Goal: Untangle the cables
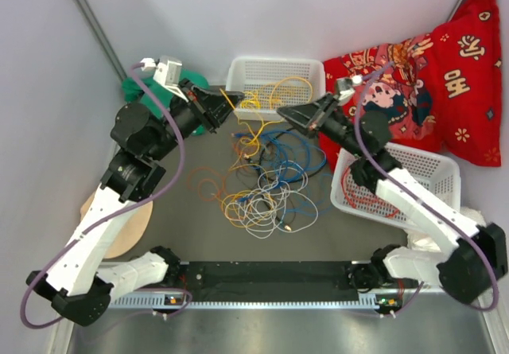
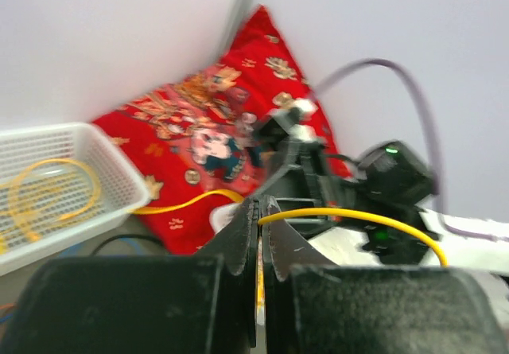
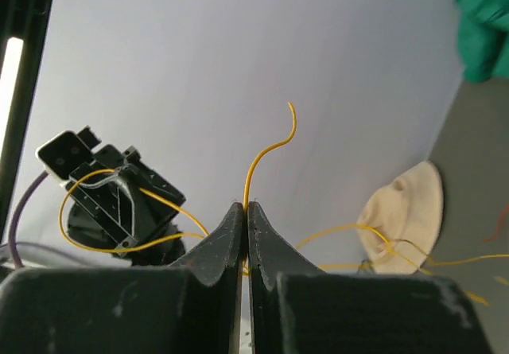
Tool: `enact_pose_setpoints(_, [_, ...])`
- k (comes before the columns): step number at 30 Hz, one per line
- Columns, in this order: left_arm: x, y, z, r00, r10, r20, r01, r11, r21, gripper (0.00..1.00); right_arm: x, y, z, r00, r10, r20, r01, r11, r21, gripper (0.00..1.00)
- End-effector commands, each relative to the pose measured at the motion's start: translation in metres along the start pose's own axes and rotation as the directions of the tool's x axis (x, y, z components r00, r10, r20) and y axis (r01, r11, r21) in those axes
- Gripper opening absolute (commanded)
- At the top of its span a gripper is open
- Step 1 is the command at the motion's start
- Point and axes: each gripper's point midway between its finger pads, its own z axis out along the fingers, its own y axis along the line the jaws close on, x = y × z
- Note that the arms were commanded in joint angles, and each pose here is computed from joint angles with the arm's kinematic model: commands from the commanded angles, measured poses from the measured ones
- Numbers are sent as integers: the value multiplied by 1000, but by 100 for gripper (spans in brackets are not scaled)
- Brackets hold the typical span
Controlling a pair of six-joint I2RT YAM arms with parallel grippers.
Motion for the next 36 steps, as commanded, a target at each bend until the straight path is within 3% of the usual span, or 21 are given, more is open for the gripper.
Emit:
enact_pose_setpoints(1, [-36,25,-14,994,75,79,-56,974,-221,0,-47,2,-41,963,-239,125,216,961,172,0])
enact_pose_setpoints(6, [-40,75,-38,990,99,99,-37,866,-499,0,-88,13,-96,890,-400,217,303,877,372,0])
enact_pose_setpoints(10, [-46,110,-66,981,157,114,-37,726,-687,0,-114,34,-135,817,-495,296,330,823,463,0])
enact_pose_setpoints(15, [-54,130,-83,972,211,107,-52,631,-774,0,-130,72,-175,669,-645,370,365,718,592,0])
enact_pose_setpoints(27, [-33,194,-114,985,147,85,17,414,-910,0,-127,158,-232,420,-773,476,416,630,656,0])
enact_pose_setpoints(33, [-11,217,-123,993,91,81,42,369,-928,0,-120,181,-235,388,-785,482,459,618,638,0])
enact_pose_setpoints(36, [-8,209,-112,992,64,106,67,444,-894,0,-117,172,-223,430,-777,460,481,628,611,0])
